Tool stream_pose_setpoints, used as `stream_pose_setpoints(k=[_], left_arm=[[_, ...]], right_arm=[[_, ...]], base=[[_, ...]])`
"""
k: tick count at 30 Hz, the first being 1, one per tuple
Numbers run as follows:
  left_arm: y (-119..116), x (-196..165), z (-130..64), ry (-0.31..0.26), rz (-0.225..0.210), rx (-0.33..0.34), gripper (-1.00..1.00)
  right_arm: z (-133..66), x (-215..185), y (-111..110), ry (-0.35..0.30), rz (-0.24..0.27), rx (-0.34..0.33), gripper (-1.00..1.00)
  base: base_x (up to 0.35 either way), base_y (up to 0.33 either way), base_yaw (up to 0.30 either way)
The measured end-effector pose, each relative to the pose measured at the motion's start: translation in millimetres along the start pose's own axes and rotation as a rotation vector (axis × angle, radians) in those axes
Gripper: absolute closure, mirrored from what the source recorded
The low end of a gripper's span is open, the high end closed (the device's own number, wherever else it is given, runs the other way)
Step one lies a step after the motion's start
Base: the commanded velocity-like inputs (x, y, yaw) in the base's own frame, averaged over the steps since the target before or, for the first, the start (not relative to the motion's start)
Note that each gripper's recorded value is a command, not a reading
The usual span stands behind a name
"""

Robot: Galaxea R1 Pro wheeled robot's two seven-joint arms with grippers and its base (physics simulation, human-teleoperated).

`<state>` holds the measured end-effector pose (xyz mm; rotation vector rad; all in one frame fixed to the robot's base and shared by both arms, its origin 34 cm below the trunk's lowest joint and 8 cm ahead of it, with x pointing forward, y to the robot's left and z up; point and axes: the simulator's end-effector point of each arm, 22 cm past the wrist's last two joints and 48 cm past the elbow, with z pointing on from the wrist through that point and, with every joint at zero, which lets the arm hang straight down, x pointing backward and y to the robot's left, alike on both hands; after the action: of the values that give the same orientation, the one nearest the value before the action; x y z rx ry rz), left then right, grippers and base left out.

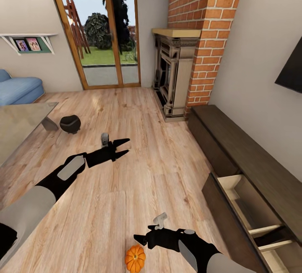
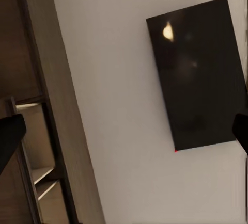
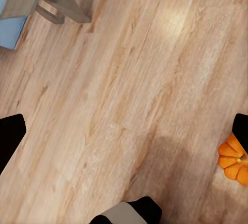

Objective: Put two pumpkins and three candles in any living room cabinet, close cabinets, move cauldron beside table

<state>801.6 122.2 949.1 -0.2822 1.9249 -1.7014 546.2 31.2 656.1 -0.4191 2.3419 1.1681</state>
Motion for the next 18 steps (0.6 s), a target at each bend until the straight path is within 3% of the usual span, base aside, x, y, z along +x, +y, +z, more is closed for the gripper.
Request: stream_pose_setpoints(k=[10,18], left_arm=[[-3,-1,4.2,-0.018,-0.033,0.032,-1.0],[6,3,6.5,-0.008,-0.026,0.032,-1.0]], right_arm=[[2.6,2,-3,0.0,0.0,0.001,-1.0],[9.0,8,-11,-0.001,-0.001,0.001,-1.0]], base=[[0.0,0.0,0.0],[0.0,0.0,0.0]])
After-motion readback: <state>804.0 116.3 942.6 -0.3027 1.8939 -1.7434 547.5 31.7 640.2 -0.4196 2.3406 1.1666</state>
